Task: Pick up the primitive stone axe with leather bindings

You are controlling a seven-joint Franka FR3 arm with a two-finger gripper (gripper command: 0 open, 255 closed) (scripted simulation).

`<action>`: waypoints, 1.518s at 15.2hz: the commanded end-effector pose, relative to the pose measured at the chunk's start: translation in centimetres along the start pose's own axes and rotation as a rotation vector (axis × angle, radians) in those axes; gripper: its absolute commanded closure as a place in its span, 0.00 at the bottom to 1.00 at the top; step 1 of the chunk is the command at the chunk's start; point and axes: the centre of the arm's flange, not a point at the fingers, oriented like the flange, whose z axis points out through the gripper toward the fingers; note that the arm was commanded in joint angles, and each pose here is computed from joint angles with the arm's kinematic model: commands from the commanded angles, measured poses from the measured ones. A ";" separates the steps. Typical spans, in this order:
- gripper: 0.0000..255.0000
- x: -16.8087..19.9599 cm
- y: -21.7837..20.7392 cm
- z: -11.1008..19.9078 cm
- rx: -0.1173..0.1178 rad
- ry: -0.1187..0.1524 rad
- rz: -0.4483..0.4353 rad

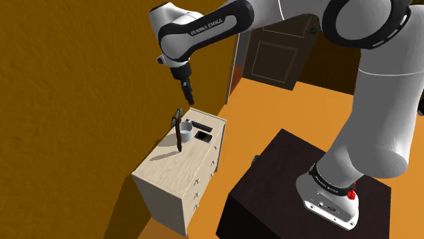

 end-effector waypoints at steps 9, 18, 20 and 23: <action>0.00 9.8 0.3 6.3 -0.009 -0.063 -0.195; 1.00 10.6 0.4 9.1 -0.009 -0.063 -0.195; 1.00 10.6 0.4 9.1 -0.009 -0.063 -0.195; 1.00 10.6 0.4 9.1 -0.009 -0.063 -0.195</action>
